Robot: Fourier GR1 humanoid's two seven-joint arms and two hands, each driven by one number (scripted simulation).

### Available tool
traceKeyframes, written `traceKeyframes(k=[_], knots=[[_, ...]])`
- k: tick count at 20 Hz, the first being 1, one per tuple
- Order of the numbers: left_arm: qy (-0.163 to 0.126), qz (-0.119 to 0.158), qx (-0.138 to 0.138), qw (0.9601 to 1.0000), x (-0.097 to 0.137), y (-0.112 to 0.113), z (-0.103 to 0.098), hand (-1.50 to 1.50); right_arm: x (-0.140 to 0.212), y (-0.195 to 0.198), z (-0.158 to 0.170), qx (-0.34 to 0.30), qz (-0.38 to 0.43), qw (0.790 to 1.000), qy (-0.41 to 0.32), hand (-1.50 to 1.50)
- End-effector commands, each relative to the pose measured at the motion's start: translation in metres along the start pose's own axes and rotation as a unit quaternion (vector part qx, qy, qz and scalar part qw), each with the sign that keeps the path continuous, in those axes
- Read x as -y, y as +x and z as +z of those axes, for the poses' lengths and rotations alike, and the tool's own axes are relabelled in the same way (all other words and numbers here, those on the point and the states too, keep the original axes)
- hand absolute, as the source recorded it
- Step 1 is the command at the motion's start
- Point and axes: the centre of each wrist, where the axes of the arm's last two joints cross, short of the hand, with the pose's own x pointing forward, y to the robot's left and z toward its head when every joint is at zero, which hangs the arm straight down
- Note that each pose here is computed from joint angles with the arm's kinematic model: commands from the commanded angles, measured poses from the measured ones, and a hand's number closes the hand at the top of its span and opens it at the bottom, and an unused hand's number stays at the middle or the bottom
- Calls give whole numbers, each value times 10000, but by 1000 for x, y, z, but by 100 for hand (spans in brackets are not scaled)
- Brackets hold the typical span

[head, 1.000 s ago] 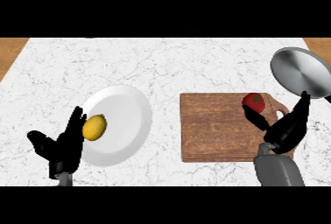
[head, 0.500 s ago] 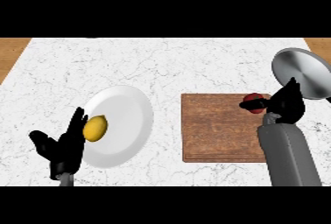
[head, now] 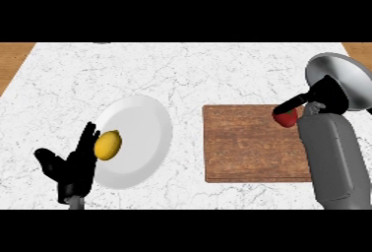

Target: Pick the tomato from the cutting board and place it in the pan

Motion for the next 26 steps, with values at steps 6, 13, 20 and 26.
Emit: traceKeyframes(k=[6, 13, 20, 26], knots=[[-27, 44, -248, 9997, 13, -1, 10, 0, -4, -6, -2, -644, 490, 9887, 1264, -150], [-13, 84, -247, 9997, -9, -20, 0, 0, -26, -30, 4, -426, 253, 9948, 893, -150], [-79, -4, -274, 9996, 9, -17, -3, 0, -32, -27, -8, -364, 215, 9978, 512, -150], [-19, 38, -241, 9997, -3, -21, 16, 0, -60, -53, 2, -579, 272, 9953, 723, -150]])
